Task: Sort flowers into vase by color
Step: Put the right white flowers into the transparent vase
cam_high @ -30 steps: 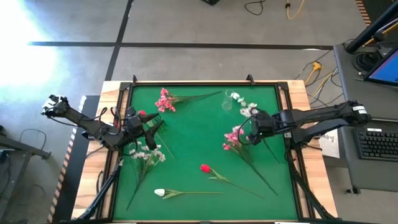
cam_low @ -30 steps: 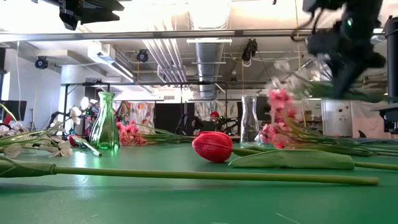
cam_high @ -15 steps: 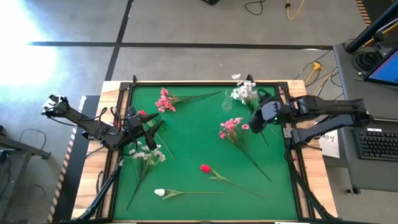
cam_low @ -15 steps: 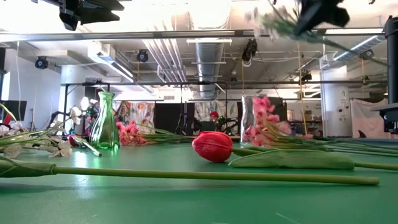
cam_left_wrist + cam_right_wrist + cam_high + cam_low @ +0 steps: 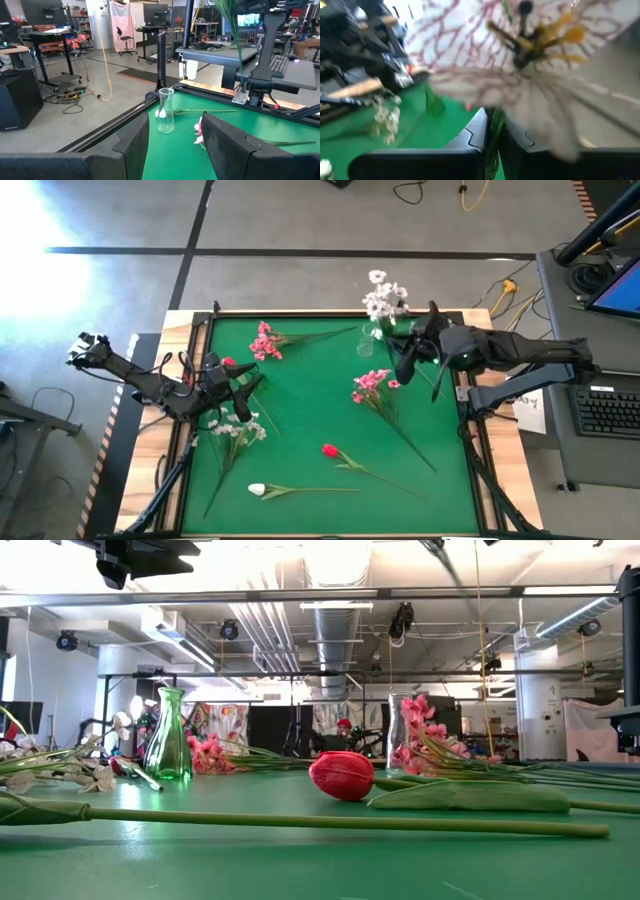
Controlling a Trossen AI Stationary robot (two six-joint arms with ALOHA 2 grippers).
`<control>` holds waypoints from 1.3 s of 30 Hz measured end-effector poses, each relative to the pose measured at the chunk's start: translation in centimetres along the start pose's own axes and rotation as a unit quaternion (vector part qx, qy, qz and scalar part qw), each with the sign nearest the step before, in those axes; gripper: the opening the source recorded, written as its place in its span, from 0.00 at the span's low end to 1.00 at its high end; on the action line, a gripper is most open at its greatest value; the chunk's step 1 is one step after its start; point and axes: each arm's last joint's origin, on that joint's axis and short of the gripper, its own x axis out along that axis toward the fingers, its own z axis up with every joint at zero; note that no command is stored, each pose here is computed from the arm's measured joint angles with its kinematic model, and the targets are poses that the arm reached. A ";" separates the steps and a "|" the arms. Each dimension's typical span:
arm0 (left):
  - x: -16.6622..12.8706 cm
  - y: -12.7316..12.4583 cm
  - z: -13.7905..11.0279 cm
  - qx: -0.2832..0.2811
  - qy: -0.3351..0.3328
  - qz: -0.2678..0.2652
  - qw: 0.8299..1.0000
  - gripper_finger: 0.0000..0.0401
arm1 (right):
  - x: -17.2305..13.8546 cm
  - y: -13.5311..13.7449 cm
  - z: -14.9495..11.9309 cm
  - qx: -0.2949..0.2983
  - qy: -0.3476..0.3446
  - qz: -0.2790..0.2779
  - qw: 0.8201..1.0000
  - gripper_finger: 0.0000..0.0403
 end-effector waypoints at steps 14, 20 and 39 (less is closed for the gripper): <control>0.0 0.0 0.0 -0.011 0.001 -0.002 1.000 0.42 | 5.6 -3.7 -2.0 -0.035 -0.198 -0.004 0.979 0.06; 0.0 0.0 0.0 -0.011 0.001 -0.003 1.000 0.42 | 6.9 -7.3 -4.0 -0.001 -0.225 -0.070 0.972 0.06; 0.0 0.0 0.0 -0.009 0.002 -0.003 1.000 0.42 | 8.2 -10.2 -6.7 0.018 -0.244 -0.125 0.961 0.06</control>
